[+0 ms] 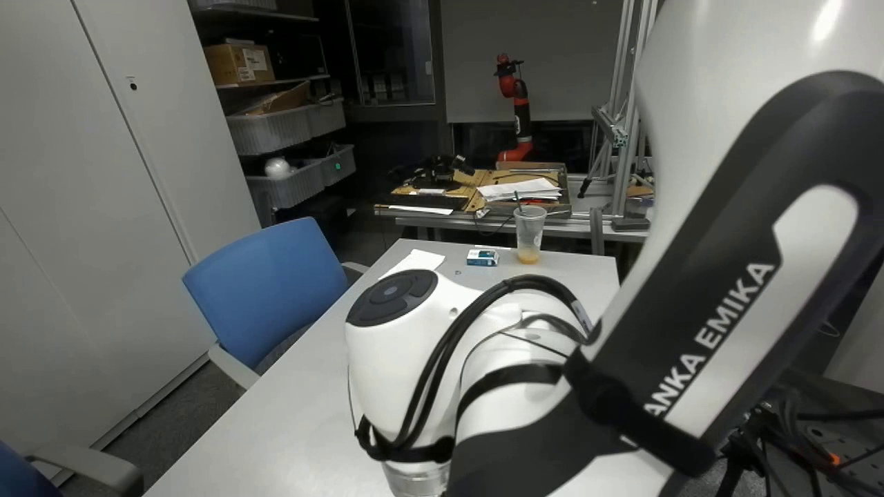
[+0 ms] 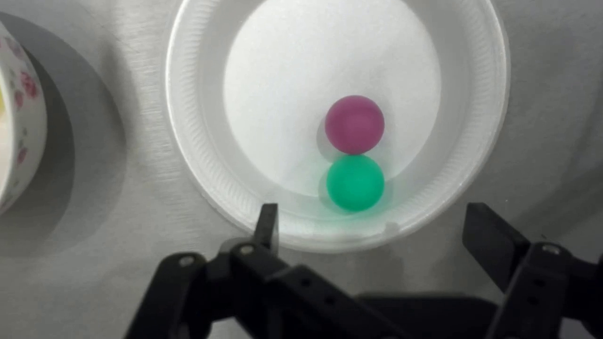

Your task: Move the balls from the plate to the bowl

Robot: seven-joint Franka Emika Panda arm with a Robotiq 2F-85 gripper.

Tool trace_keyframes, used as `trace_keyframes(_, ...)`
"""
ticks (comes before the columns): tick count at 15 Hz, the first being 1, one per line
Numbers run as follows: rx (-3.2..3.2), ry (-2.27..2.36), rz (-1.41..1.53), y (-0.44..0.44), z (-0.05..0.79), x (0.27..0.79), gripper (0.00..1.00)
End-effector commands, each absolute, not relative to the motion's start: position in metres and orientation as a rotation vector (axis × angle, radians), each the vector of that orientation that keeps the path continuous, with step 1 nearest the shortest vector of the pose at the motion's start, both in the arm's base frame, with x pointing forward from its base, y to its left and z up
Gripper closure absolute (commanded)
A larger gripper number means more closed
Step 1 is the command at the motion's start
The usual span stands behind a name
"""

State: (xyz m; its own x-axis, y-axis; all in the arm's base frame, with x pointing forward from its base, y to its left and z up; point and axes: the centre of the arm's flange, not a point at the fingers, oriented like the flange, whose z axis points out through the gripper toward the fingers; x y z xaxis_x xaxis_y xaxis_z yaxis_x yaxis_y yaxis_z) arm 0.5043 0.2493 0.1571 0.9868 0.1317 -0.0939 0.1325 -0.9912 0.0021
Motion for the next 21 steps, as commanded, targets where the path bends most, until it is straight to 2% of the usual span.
trace_keyframes(1, 3.110, 0.206, -0.047, 0.255, 0.132, 0.510, 0.00)
trace_keyframes(20, 3.073, 0.193, -0.011, 0.262, 0.073, 0.497, 0.00)
trace_keyframes(21, 3.071, 0.193, -0.014, 0.263, 0.070, 0.497, 0.02)
